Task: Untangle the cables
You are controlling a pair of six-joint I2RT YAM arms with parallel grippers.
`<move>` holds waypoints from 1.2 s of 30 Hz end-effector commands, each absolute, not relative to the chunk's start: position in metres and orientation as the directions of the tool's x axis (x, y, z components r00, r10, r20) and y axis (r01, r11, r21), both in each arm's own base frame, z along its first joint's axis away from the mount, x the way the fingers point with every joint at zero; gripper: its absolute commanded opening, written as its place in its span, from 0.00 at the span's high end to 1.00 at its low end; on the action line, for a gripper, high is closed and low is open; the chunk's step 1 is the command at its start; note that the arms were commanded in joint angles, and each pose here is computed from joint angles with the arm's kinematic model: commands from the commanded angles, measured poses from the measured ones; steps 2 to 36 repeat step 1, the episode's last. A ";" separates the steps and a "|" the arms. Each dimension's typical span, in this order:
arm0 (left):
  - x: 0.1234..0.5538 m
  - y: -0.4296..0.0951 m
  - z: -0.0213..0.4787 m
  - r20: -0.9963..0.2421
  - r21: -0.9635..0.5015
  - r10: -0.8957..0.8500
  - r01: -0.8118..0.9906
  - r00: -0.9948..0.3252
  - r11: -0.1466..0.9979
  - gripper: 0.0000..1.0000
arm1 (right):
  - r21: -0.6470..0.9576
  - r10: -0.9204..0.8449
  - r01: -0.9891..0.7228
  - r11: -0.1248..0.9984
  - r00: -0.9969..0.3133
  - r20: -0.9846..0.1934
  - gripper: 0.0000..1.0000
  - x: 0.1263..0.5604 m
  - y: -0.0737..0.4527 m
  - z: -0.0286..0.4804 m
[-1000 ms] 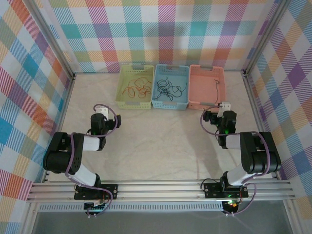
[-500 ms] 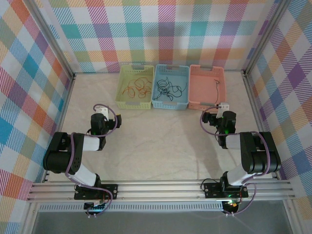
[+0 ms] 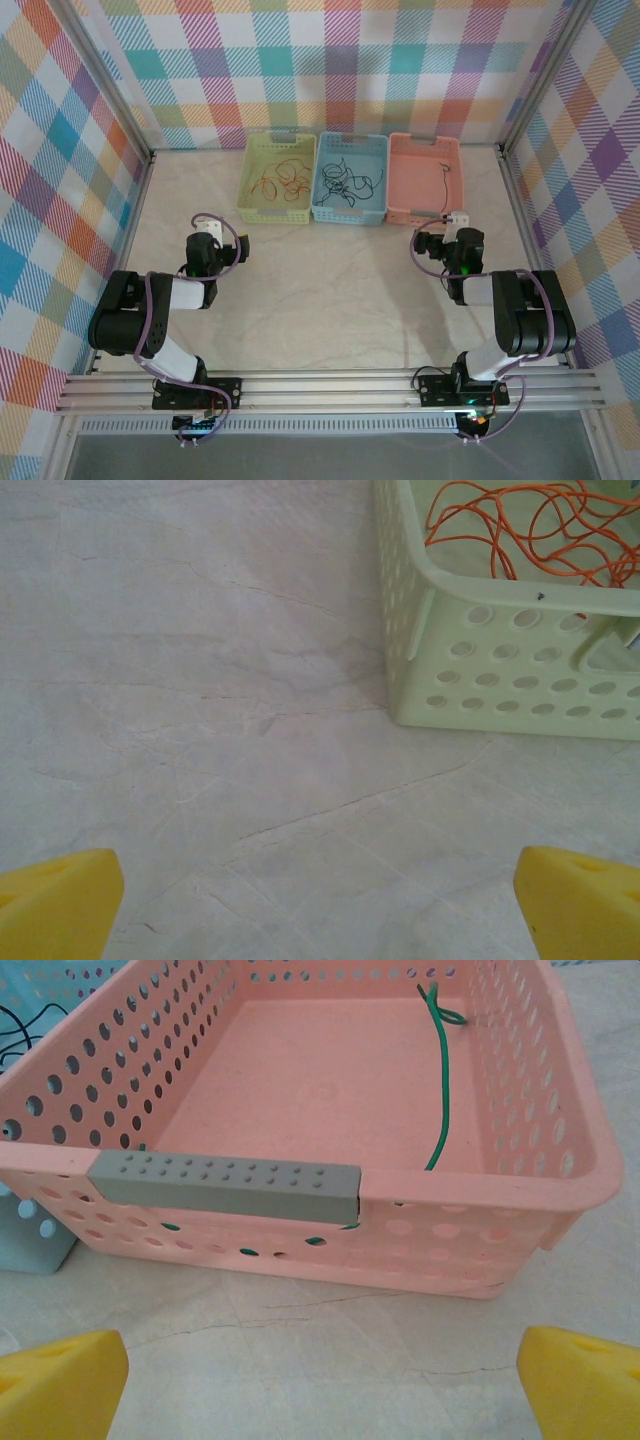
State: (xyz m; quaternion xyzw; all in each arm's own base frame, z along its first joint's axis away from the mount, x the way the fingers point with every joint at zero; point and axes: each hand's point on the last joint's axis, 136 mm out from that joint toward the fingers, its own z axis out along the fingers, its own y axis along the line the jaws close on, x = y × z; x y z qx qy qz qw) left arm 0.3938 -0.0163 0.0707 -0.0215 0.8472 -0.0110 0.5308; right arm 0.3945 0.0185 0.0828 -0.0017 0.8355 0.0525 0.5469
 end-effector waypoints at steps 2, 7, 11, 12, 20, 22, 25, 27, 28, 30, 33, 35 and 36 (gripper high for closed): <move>0.398 -0.015 0.078 -0.908 -0.055 -0.061 -0.028 -0.414 0.998 0.00 | 0.079 0.042 -0.082 0.993 -0.374 -0.926 0.00 0.398 0.020 0.092; 0.398 -0.015 0.078 -0.908 -0.055 -0.061 -0.028 -0.414 0.998 0.00 | 0.079 0.042 -0.082 0.993 -0.374 -0.926 0.00 0.398 0.020 0.092; 0.398 -0.015 0.078 -0.908 -0.055 -0.061 -0.028 -0.414 0.998 0.00 | 0.079 0.042 -0.082 0.993 -0.374 -0.926 0.00 0.398 0.020 0.092; 0.398 -0.015 0.078 -0.908 -0.055 -0.061 -0.028 -0.414 0.998 0.00 | 0.079 0.042 -0.082 0.993 -0.374 -0.926 0.00 0.398 0.020 0.092; 0.398 -0.015 0.078 -0.908 -0.055 -0.061 -0.028 -0.414 0.998 0.00 | 0.079 0.042 -0.082 0.993 -0.374 -0.926 0.00 0.398 0.020 0.092; 0.398 -0.015 0.078 -0.908 -0.055 -0.061 -0.028 -0.414 0.998 0.00 | 0.079 0.042 -0.082 0.993 -0.374 -0.926 0.00 0.398 0.020 0.092; 0.398 -0.015 0.078 -0.908 -0.055 -0.061 -0.028 -0.414 0.998 0.00 | 0.079 0.042 -0.082 0.993 -0.374 -0.926 0.00 0.398 0.020 0.092; 0.398 -0.015 0.078 -0.908 -0.055 -0.061 -0.028 -0.414 0.998 0.00 | 0.079 0.042 -0.082 0.993 -0.374 -0.926 0.00 0.398 0.020 0.092; 0.398 -0.015 0.078 -0.908 -0.055 -0.061 -0.028 -0.414 0.998 0.00 | 0.079 0.042 -0.082 0.993 -0.374 -0.926 0.00 0.398 0.020 0.092; 0.398 -0.015 0.078 -0.908 -0.055 -0.061 -0.028 -0.414 0.998 0.00 | 0.079 0.042 -0.082 0.993 -0.374 -0.926 0.00 0.398 0.020 0.092; 0.398 -0.015 0.078 -0.908 -0.055 -0.061 -0.028 -0.414 0.998 0.00 | 0.079 0.042 -0.082 0.993 -0.374 -0.926 0.00 0.398 0.020 0.092; 0.398 -0.015 0.078 -0.908 -0.055 -0.061 -0.028 -0.414 0.998 0.00 | 0.079 0.042 -0.082 0.993 -0.374 -0.926 0.00 0.398 0.020 0.092; 0.398 -0.015 0.078 -0.908 -0.055 -0.061 -0.028 -0.414 0.998 0.00 | 0.079 0.042 -0.082 0.993 -0.374 -0.926 0.00 0.398 0.020 0.092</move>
